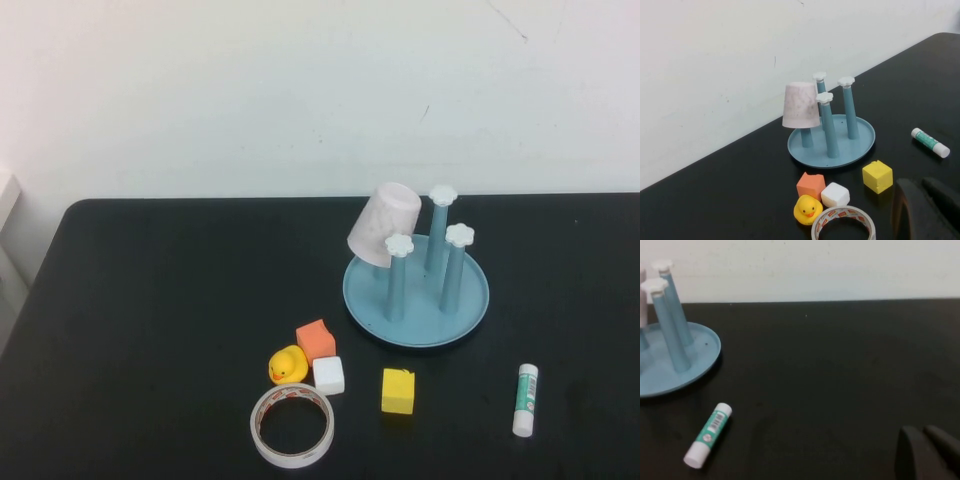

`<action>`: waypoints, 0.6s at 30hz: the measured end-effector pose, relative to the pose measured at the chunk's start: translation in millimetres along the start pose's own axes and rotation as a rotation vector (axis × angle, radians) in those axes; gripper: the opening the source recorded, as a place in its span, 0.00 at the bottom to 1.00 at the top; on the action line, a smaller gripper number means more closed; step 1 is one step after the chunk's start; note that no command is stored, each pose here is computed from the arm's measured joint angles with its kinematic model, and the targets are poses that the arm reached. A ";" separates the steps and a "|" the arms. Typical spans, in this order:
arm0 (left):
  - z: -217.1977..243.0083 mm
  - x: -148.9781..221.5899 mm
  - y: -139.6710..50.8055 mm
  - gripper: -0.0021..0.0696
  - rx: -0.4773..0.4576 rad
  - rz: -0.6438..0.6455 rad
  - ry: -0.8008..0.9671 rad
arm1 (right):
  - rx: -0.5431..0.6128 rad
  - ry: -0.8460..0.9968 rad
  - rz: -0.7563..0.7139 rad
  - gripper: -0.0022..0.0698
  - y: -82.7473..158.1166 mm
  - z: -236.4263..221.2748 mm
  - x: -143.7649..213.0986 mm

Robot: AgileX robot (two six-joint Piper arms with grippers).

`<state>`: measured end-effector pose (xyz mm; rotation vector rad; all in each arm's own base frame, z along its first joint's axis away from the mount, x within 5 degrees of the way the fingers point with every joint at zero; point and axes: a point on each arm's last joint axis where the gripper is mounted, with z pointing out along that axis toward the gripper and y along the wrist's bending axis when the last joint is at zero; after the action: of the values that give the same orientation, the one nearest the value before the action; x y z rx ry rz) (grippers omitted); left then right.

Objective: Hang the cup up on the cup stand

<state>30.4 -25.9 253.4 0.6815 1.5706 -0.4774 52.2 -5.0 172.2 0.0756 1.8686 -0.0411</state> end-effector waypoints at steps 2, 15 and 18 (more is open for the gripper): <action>0.0 0.0 0.0 0.03 0.000 0.000 0.000 | 0.001 0.007 0.034 0.03 -0.1 0.0 0.6; 0.0 0.0 0.0 0.03 0.000 0.000 0.000 | 0.002 0.011 0.073 0.03 -0.2 -0.2 0.7; 0.0 0.0 0.0 0.03 0.000 -0.003 0.000 | 0.003 0.013 0.073 0.03 -0.2 -0.2 0.8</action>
<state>30.4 -25.9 253.4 0.6789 1.5720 -0.4800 51.8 -5.2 171.5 0.1462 1.8773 0.0073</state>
